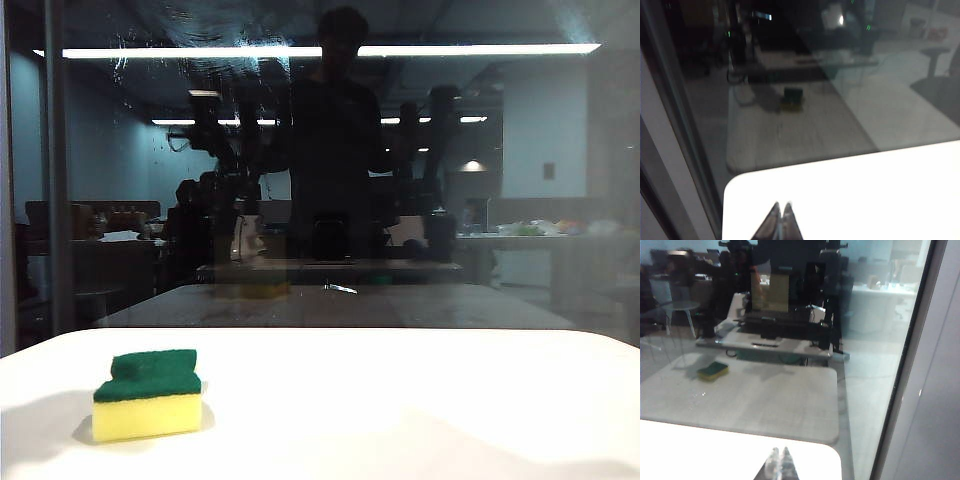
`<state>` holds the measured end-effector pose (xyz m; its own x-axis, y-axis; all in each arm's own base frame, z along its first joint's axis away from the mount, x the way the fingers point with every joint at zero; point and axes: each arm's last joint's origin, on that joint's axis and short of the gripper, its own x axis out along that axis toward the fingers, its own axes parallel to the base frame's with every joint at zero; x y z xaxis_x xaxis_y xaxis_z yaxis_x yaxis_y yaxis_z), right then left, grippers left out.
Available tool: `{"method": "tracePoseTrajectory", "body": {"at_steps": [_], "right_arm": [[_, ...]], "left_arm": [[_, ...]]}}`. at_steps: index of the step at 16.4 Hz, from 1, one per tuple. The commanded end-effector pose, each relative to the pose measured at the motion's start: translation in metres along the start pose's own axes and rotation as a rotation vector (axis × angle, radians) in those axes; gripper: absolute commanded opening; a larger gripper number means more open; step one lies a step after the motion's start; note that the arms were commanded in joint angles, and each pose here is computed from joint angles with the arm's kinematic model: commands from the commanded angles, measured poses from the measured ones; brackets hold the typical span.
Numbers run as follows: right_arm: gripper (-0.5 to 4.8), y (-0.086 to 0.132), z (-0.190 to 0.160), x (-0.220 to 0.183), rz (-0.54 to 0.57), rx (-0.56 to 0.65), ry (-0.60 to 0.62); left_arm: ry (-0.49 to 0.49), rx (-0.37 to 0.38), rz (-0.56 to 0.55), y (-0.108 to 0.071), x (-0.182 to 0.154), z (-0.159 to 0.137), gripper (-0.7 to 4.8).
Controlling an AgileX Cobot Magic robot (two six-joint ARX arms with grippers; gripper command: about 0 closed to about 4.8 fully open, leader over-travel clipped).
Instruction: Reach upward to find where there is water on the glass, pick up the sponge from the table, dry the water, and finally place the sponge back on the table.
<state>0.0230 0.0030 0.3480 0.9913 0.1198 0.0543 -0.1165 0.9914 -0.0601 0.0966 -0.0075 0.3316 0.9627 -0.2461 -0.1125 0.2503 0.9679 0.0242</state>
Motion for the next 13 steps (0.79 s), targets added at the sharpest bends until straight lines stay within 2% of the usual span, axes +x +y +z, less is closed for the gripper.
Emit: {"method": "tracePoseTrajectory", "body": {"at_steps": [1,4,9,13], "right_arm": [[-0.08,0.000,-0.007,0.001,-0.002,0.006,0.002],[-0.08,0.001,-0.021,0.000,-0.002,0.007,0.010],[-0.08,0.001,-0.023,-0.004,-0.028,0.006,-0.003],[-0.08,0.001,-0.035,0.001,-0.028,0.006,0.002]], "left_arm": [[-0.031,0.006,0.016,-0.003,-0.013,-0.005,-0.05],[-0.064,-0.036,0.021,-0.008,-0.027,-0.027,-0.05],[-0.168,-0.013,0.024,-0.015,-0.050,-0.058,-0.05],[-0.130,-0.020,0.000,-0.015,-0.045,-0.066,-0.05]]}}
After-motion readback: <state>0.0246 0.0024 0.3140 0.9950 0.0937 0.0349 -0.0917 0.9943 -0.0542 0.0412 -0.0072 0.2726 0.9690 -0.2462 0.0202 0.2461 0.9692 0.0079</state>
